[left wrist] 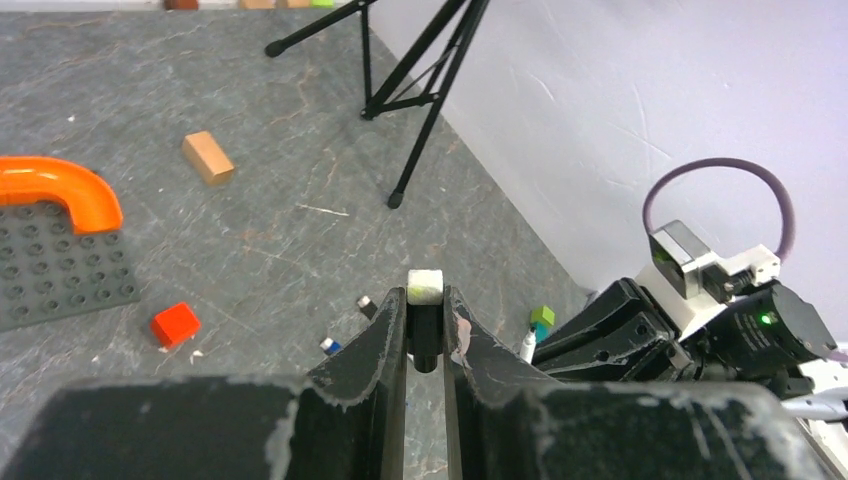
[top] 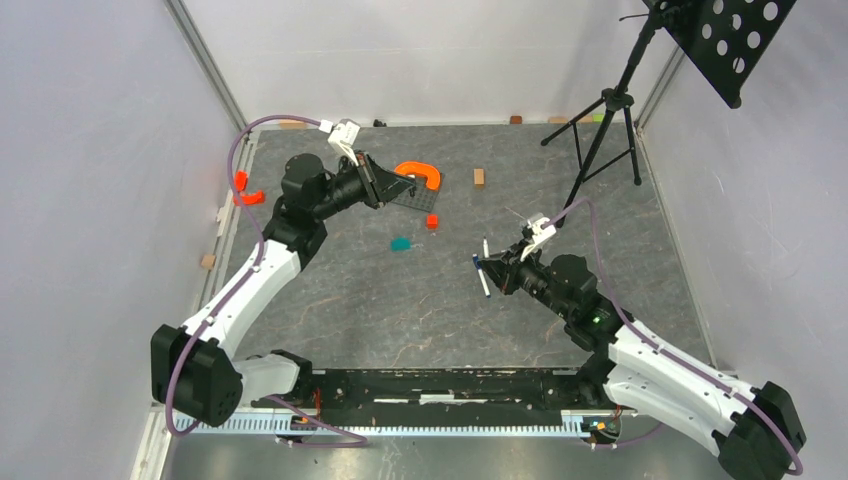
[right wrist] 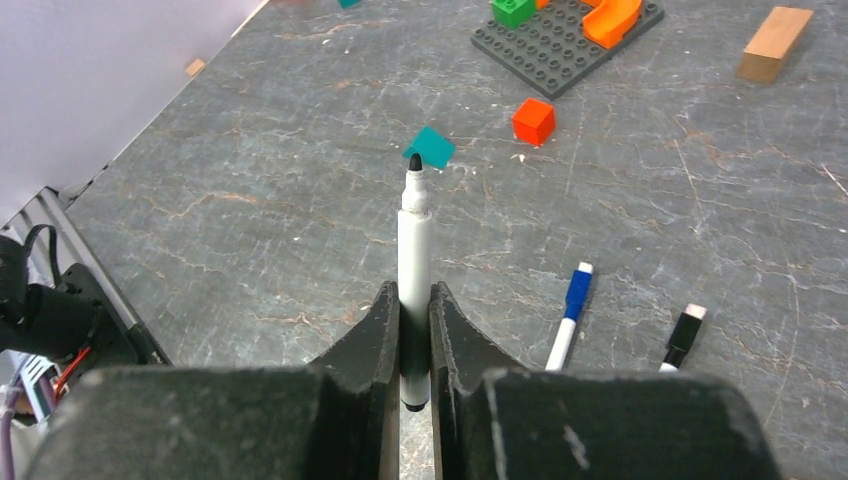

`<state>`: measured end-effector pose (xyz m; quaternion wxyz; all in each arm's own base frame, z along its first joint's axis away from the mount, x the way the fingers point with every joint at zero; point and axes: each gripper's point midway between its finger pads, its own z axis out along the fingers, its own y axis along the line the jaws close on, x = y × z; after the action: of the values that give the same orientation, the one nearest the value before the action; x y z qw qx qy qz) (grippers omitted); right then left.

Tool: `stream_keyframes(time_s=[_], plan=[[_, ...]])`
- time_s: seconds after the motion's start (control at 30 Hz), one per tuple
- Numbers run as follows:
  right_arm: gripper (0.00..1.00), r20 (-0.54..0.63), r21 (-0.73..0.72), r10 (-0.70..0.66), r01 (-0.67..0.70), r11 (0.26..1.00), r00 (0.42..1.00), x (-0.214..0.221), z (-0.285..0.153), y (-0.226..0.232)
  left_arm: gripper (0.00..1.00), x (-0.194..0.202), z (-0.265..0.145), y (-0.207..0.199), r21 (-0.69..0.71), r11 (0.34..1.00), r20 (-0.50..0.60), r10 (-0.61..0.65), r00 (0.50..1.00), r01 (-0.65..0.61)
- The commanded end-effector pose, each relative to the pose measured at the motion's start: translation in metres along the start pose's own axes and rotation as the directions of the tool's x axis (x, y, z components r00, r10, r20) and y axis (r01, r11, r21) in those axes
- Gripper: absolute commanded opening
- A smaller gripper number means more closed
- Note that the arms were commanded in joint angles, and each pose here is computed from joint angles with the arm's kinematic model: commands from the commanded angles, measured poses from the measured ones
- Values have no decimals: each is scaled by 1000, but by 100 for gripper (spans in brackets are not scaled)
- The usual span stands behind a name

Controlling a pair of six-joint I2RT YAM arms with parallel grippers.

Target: Insert the pens into the pen caps

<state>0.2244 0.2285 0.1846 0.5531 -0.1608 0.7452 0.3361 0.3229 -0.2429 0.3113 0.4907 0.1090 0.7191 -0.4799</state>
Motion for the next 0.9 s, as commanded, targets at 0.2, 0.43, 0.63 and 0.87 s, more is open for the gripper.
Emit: stream_keyframes(time_s=[0.2, 0.43, 0.63, 0.87], plan=[[0, 73, -152, 48, -36, 988, 996, -42, -6, 38, 2, -13, -7, -41, 210, 977, 56, 31, 998, -42], [0, 58, -181, 102, -90, 979, 993, -42, -7, 45, 2, -12, -11, -50, 255, 967, 62, 7, 998, -23], [0, 46, -239, 108, -94, 967, 993, -46, -7, 58, 2, -13, -12, -61, 320, 947, 54, -18, 998, 0], [0, 32, -314, 149, -132, 940, 988, -54, 0, 76, 2, -12, -12, -68, 381, 924, 55, -51, 997, 27]])
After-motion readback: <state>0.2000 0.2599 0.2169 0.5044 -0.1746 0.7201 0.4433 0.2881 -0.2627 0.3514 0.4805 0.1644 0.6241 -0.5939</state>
